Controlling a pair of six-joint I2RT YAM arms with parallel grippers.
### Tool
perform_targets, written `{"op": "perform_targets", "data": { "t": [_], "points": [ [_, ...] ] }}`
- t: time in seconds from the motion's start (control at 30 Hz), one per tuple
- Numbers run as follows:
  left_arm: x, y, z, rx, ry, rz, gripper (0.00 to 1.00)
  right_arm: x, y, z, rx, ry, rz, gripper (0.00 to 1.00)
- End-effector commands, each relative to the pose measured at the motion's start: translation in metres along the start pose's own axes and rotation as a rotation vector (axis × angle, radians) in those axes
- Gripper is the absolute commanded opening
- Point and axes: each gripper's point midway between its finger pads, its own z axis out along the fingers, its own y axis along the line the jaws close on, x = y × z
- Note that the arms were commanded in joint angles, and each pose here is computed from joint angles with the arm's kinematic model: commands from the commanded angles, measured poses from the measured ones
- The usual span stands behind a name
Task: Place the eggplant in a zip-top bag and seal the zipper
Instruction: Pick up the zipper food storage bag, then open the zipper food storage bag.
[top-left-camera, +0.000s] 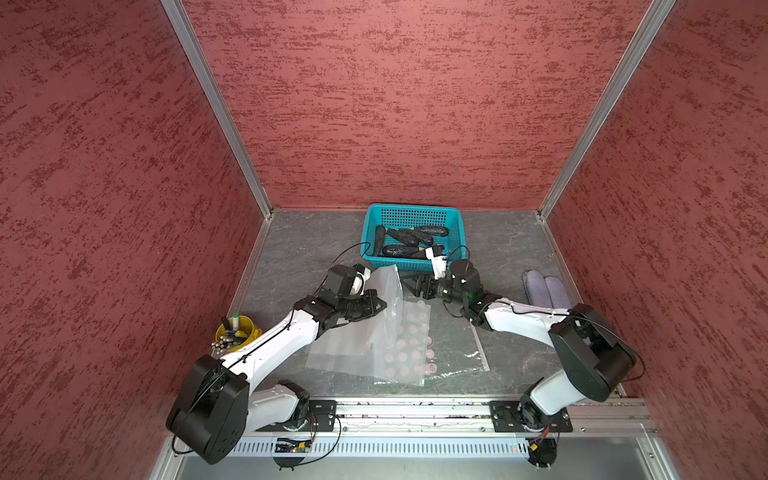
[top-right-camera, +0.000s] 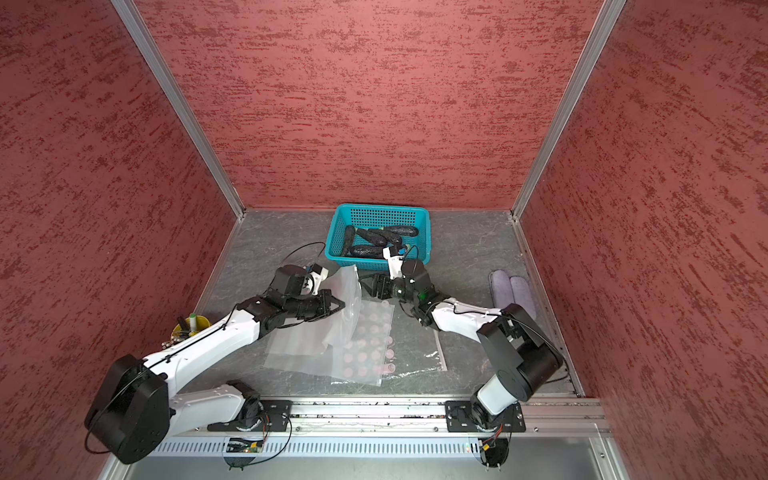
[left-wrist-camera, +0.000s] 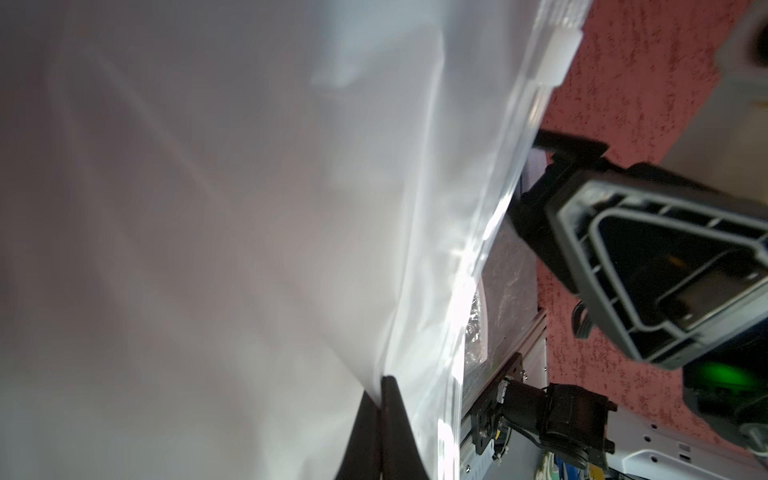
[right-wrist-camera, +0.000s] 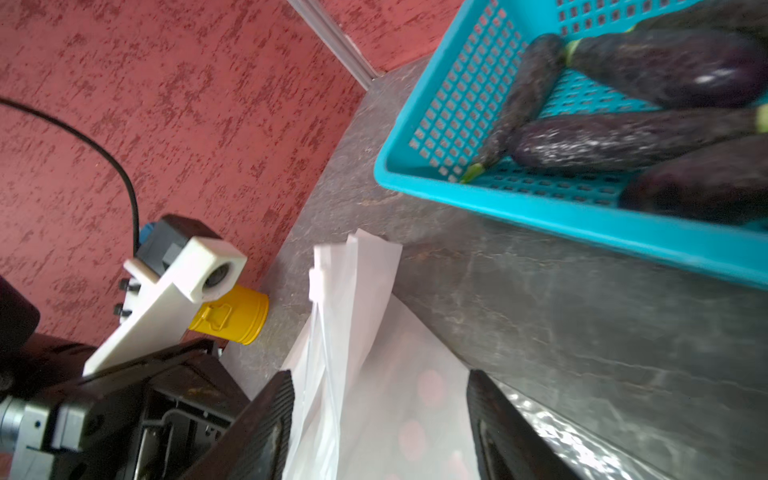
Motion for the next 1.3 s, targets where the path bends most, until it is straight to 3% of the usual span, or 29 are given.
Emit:
{"op": "perform_targets", "data": {
  "t": [0.0, 0.57, 0.77, 0.93, 1.27],
  "points": [
    [-0.009, -0.005, -0.007, 0.051, -0.048, -0.018, 0.00, 0.004, 0.015, 0.009, -0.050, 0.012, -0.005, 0.64],
    [-0.018, 0.001, -0.017, 0.074, -0.122, -0.051, 0.00, 0.036, 0.019, 0.025, -0.061, 0.103, -0.007, 0.29],
    [-0.016, 0.005, -0.014, 0.071, -0.117, -0.056, 0.00, 0.034, 0.024, 0.028, -0.061, 0.106, -0.028, 0.07],
    [-0.012, 0.011, -0.008, 0.049, -0.087, -0.057, 0.11, 0.031, 0.028, 0.028, -0.052, 0.110, -0.054, 0.01],
    [-0.012, 0.015, -0.007, 0.014, -0.062, -0.040, 0.36, 0.029, 0.033, 0.030, -0.016, 0.117, -0.101, 0.00]
  ]
}}
